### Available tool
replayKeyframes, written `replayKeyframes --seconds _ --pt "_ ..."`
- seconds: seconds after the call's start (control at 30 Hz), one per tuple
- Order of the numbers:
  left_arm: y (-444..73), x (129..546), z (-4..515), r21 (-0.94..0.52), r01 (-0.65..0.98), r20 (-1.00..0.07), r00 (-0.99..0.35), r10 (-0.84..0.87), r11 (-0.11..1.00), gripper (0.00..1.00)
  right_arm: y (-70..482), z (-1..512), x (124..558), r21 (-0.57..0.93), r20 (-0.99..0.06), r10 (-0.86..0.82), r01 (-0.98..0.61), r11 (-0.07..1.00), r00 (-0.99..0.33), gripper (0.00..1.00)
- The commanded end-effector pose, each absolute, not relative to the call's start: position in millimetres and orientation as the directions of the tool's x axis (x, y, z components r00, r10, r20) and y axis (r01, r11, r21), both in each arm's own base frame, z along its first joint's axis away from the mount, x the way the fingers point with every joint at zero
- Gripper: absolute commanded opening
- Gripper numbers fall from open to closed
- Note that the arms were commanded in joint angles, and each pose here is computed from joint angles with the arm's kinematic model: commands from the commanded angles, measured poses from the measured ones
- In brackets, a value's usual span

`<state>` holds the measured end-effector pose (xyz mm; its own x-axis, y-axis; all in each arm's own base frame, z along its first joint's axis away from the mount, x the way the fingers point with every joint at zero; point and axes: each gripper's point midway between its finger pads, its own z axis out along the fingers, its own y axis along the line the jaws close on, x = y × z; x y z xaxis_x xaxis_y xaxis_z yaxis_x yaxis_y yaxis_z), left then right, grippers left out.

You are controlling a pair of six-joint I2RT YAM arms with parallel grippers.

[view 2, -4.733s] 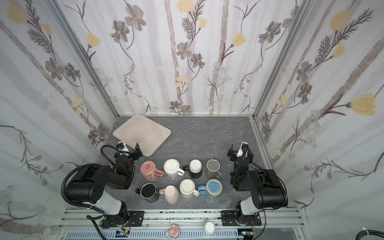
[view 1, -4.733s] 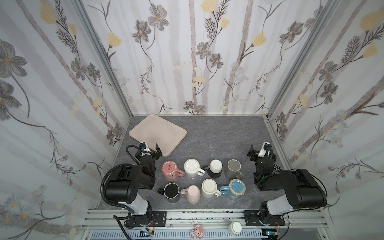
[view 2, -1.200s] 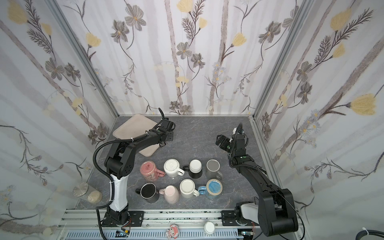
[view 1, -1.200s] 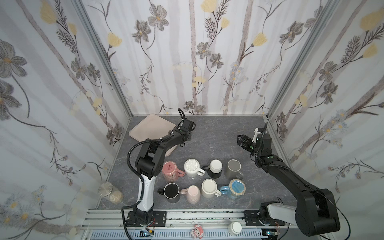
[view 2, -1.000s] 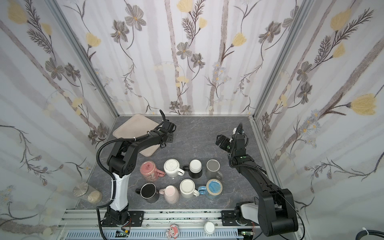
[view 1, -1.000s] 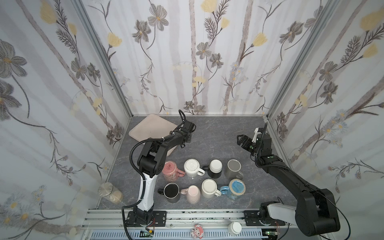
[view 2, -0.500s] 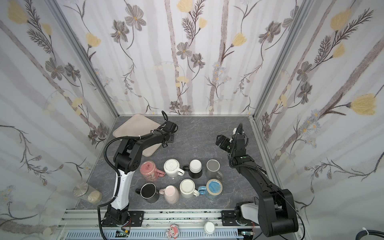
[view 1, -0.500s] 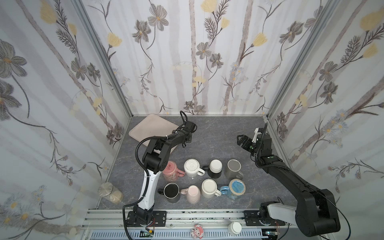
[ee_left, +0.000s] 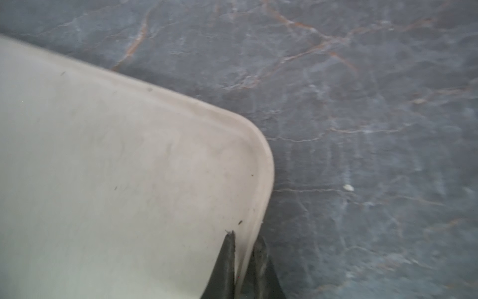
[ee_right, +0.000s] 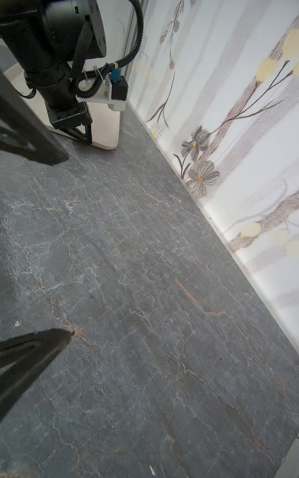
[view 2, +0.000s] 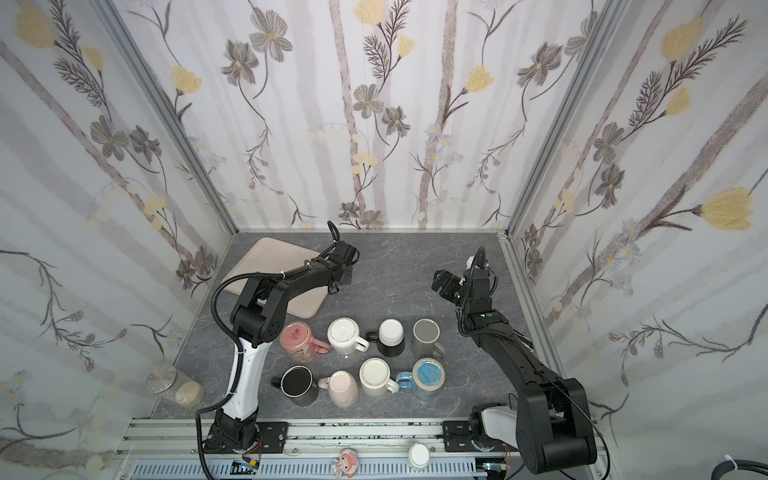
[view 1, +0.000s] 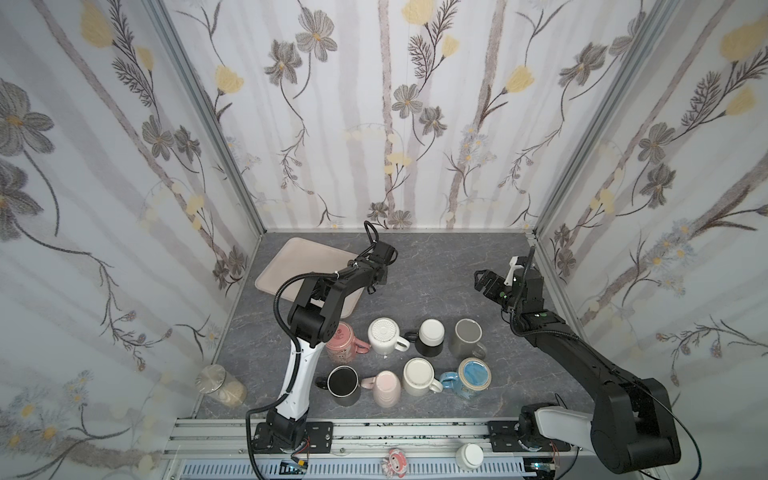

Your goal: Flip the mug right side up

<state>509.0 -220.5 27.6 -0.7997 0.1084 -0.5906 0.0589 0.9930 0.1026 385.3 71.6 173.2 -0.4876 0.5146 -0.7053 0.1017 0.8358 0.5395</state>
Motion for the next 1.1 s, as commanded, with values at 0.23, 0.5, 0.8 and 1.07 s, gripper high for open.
replayKeyframes --seconds 0.23,0.5,0.8,1.07 --pt "-306 514 58 -0.205 0.05 -0.604 -0.792 -0.086 0.978 0.0 72 171 389 0.546 -0.704 0.522 0.104 0.832 -0.482 0.98" --pt "-375 517 83 -0.4 0.075 -0.592 -0.782 -0.196 0.913 0.0 75 166 390 0.551 -0.695 0.521 0.098 0.829 -0.495 0.95" --pt "-425 514 98 -0.583 0.071 -0.545 -0.774 -0.324 0.81 0.0 84 159 389 0.556 -0.682 0.508 0.078 0.828 -0.526 0.95" --pt "-424 517 146 -0.595 0.159 -0.612 -0.725 -0.316 0.788 0.55 98 159 390 0.554 -0.678 0.48 0.042 0.831 -0.556 0.89"
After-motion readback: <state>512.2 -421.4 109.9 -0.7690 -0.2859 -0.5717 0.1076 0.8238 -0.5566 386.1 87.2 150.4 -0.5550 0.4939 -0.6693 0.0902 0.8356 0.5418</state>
